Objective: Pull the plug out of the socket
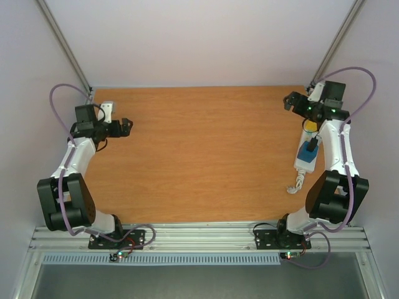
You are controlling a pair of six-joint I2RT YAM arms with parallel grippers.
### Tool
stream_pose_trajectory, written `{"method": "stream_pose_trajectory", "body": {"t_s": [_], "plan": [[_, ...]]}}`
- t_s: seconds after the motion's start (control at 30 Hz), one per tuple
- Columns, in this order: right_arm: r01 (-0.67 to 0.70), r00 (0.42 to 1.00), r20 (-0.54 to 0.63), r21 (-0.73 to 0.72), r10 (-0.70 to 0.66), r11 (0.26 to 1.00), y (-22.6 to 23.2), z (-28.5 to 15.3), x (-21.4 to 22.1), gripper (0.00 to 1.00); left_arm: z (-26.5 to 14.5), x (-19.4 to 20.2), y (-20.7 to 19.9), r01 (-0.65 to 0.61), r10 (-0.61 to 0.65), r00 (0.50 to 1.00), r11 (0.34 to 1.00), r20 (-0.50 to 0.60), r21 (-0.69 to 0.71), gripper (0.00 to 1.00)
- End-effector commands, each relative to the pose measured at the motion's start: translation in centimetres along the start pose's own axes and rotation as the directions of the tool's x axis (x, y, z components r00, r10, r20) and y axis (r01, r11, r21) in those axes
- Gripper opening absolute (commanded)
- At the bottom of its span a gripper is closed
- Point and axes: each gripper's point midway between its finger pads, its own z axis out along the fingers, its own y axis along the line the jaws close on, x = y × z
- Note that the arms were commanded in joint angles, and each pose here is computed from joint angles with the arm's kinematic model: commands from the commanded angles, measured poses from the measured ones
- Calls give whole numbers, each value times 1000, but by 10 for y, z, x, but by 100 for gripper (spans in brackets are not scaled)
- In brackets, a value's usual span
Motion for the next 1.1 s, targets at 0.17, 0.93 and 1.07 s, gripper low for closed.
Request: {"method": "stream_pose_trajectory", "body": {"t_s": [0.17,0.93,1.07], "plan": [[-152,987,92,317,129,936,-99,-28,-12,99,6,-30,-14,-48,48,998,999,27,12,100],[-284,959,179,561,222,778,-214,3,26,99,13,-49,-33,-35,34,999,999,18,23,100],[-291,957,167,570,239,768,-224,15,28,99,14,-47,-32,-36,35,999,999,13,25,100]]}}
